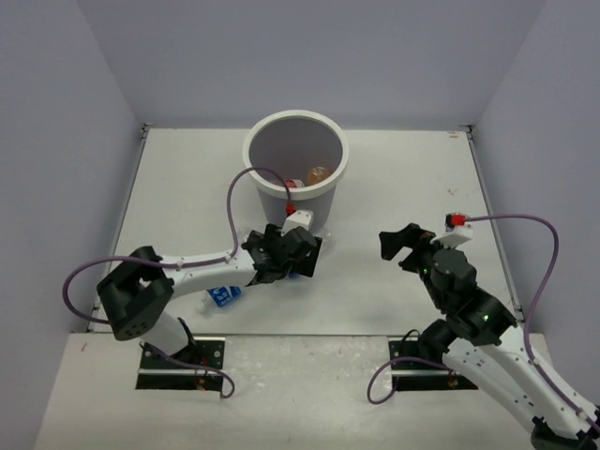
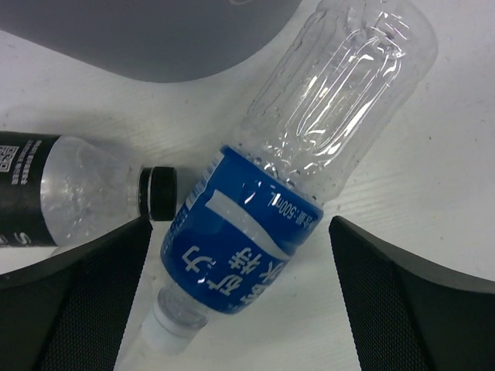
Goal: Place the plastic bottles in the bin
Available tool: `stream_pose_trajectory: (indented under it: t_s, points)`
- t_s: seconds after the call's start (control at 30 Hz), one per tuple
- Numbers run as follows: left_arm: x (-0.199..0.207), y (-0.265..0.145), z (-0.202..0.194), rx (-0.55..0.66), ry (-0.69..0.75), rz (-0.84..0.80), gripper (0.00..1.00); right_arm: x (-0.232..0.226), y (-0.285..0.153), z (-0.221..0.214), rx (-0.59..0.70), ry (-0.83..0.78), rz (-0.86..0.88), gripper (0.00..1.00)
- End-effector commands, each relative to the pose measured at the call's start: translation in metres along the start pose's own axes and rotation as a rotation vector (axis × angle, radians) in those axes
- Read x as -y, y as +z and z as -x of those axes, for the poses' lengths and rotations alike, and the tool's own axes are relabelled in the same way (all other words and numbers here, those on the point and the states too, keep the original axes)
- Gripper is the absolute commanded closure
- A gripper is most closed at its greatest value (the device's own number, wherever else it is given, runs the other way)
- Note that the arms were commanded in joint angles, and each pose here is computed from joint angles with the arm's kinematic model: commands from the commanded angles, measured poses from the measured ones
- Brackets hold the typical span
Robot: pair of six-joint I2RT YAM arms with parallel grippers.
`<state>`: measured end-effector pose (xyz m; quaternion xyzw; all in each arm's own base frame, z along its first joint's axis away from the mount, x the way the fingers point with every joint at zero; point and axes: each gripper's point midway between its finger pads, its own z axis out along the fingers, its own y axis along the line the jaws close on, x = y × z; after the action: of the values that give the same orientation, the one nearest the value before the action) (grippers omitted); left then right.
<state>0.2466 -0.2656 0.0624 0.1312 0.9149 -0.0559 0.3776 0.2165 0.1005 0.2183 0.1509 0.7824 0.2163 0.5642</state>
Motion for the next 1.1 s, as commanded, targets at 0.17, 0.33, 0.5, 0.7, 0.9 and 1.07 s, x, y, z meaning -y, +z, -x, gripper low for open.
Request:
stream_pose_trajectory:
  t_s: [0.17,0.33,0.5,0.7,0.9,1.07]
  points:
    - [0.011,0.024,-0.009,-0.023,-0.005,0.02,0.21,0.002,-0.004,0.007,0.039,0.053,0.004,0.01]
    - [0.006,0.023,-0.024,-0.048,0.015,0.019,0.41,0.005,-0.006,0.008,0.051,0.052,-0.003,0.01]
    - [0.014,0.011,-0.025,-0.05,0.012,-0.037,0.76,0.005,-0.008,0.01,0.056,0.057,0.001,0.01]
    - [0.021,-0.029,0.003,0.046,-0.029,-0.14,1.0,0.005,-0.01,0.012,0.066,0.066,0.007,0.01]
    - [0.056,-0.092,0.046,0.182,0.043,-0.436,1.0,0.005,-0.011,0.014,0.071,0.072,0.01,0.01]
    - [0.073,-0.161,0.097,0.389,0.051,-0.657,1.0,0.005,-0.014,0.016,0.083,0.082,0.017,0.01]
